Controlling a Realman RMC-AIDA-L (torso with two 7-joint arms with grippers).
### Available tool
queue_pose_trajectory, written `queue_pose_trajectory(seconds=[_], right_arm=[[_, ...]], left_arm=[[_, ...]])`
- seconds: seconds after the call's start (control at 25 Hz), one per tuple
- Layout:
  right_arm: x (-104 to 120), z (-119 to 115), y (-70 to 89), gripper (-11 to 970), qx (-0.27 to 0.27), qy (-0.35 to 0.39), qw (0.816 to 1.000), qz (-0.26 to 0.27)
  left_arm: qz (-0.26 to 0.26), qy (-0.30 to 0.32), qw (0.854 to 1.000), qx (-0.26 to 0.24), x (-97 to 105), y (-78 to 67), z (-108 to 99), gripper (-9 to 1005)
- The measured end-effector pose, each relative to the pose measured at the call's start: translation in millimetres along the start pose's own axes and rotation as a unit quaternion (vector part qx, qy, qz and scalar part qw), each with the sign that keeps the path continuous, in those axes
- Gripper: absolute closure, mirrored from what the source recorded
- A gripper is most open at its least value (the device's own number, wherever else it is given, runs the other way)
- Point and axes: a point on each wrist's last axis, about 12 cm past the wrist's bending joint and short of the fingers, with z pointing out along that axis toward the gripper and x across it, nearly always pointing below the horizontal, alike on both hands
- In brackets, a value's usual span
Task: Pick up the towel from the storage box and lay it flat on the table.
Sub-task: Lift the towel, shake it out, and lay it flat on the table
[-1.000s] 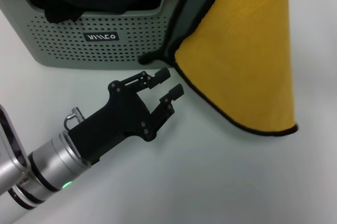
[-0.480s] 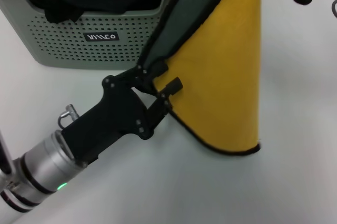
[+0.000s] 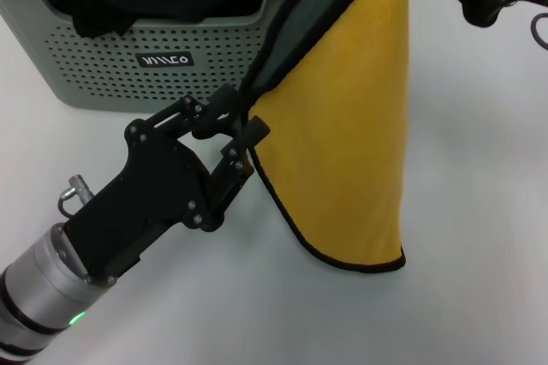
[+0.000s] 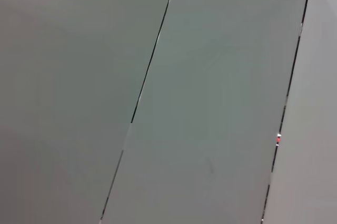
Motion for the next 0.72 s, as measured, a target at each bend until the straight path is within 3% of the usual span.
queue_pose_trajectory(seconds=[0.32, 0.72], right_arm=[[-1.9, 6.2, 5.5, 930, -0.047, 0.0, 0.999, -0.001], [-11.9, 10.2, -2.6, 926, -0.058, -0.007, 0.998, -0.004]], left_arm=[[-0.001, -0.002, 1.0, 0.018, 1.6, 0.9, 8.7, 661], [-0.009, -0.011, 0.998, 0.054, 0.6, -0.2, 18.3, 662]])
